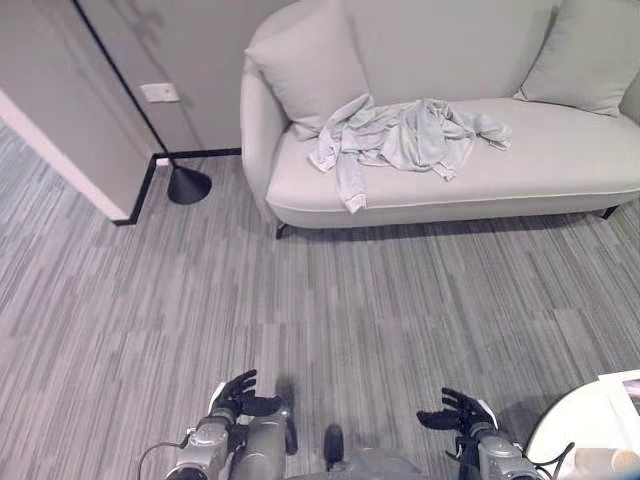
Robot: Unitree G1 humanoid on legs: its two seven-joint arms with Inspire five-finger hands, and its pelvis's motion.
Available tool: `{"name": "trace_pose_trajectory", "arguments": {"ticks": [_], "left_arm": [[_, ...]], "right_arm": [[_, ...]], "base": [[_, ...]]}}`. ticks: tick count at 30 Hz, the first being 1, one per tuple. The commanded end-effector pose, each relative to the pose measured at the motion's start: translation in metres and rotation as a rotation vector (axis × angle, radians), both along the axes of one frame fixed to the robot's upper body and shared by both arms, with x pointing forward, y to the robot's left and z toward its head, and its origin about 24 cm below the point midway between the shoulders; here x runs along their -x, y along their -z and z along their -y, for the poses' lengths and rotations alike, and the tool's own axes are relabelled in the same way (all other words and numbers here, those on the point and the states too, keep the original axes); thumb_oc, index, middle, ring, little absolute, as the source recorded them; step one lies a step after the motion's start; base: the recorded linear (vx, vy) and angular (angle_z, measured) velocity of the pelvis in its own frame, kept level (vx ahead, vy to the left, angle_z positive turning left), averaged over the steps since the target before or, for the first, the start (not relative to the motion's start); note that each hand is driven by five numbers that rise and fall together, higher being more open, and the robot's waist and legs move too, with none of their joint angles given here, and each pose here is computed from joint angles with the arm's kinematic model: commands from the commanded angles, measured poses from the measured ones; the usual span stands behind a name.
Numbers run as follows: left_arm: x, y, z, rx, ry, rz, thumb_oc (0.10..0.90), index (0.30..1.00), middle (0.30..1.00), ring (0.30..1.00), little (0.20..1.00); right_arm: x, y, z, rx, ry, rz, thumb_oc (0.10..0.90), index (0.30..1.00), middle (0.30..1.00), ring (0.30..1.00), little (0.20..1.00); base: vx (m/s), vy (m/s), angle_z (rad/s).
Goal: Hang the clothes on the sofa on the clothes rack.
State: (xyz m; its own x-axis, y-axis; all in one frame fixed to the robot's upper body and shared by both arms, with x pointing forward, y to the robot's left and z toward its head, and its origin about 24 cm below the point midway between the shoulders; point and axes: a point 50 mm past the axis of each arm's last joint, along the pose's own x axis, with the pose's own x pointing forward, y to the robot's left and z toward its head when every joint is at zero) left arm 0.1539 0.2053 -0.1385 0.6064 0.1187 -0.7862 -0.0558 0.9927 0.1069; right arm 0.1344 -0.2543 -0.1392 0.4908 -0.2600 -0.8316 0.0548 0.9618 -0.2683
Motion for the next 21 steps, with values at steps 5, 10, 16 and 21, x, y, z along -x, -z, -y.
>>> {"name": "trace_pose_trajectory", "arguments": {"ticks": [5, 10, 16, 21], "left_arm": [[0.011, 0.003, -0.001, -0.006, -0.014, -0.008, 0.8, 0.9, 0.9, 0.9, 0.9], [0.01, 0.004, -0.008, -0.042, 0.0, -0.031, 0.8, 0.9, 0.9, 0.9, 0.9], [0.002, 0.0, -0.012, -0.052, 0.006, 0.003, 0.8, 0.9, 0.9, 0.9, 0.9], [0.01, 0.003, -0.01, -0.018, -0.02, -0.013, 0.8, 0.9, 0.9, 0.9, 0.9]], "right_arm": [[0.011, -0.004, 0.011, 0.034, -0.065, 0.012, 0.8, 0.9, 0.9, 0.9, 0.9], [0.0, -0.008, 0.004, 0.022, -0.081, 0.053, 0.8, 0.9, 0.9, 0.9, 0.9], [-0.008, -0.01, 0.009, 0.046, -0.094, 0.053, 0.8, 0.9, 0.9, 0.9, 0.9], [0.002, -0.006, 0.01, 0.037, -0.086, 0.013, 0.8, 0.9, 0.9, 0.9, 0.9]], "base": [[0.36, 0.058, -0.82], [0.17, 0.023, -0.27], [0.38, -0.224, 0.32], [0.39, -0.352, 0.35]]}}
